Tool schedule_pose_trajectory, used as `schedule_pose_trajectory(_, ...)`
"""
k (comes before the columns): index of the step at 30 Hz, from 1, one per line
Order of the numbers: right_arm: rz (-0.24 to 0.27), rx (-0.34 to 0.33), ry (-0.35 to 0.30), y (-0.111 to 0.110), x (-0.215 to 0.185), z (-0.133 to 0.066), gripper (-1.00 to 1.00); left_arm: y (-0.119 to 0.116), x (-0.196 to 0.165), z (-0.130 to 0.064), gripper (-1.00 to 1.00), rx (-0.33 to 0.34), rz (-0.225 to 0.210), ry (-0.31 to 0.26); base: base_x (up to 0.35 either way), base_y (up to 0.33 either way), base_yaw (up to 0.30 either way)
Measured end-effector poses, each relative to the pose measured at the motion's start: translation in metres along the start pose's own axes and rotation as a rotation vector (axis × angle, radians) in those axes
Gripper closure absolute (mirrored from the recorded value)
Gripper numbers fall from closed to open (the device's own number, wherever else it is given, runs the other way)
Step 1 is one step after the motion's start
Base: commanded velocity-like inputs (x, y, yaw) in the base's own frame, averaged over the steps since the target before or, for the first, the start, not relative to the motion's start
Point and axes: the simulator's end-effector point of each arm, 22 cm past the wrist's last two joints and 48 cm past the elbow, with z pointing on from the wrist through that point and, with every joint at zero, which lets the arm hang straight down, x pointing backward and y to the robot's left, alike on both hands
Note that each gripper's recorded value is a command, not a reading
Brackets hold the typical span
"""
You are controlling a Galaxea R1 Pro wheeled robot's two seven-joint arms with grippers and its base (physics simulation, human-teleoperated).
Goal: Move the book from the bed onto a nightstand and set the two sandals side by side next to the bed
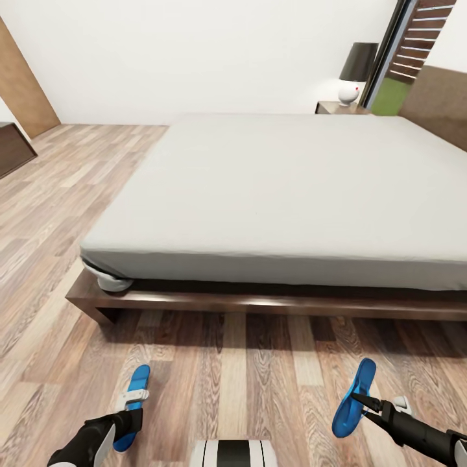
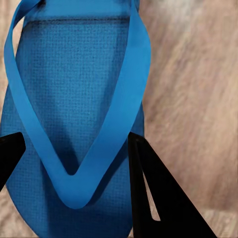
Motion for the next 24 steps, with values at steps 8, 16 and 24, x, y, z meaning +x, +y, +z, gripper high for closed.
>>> schedule_pose_trajectory(8, 0.0, 0.0, 0.0, -0.0001, 0.0, 0.0, 1.0, -0.0007, 0.0002, 0.0002, 1.0, 0.001, 0.001, 0.0, 0.133, 0.056, 0.0)
schedule_pose_trajectory(16, 0.0, 0.001, 0.001, -0.0002, 0.0003, -0.0002, 1.0, -0.0006, 0.0002, 0.0, 1.0, 0.001, -0.001, -0.001, 0.28, 0.096, 0.0)
schedule_pose_trajectory(24, 0.001, 0.0, 0.0, -0.0003, 0.0002, -0.0001, 1.0, -0.0007, 0.0005, 0.0003, 1.0, 0.001, -0.001, 0.001, 0.069, 0.023, 0.0)
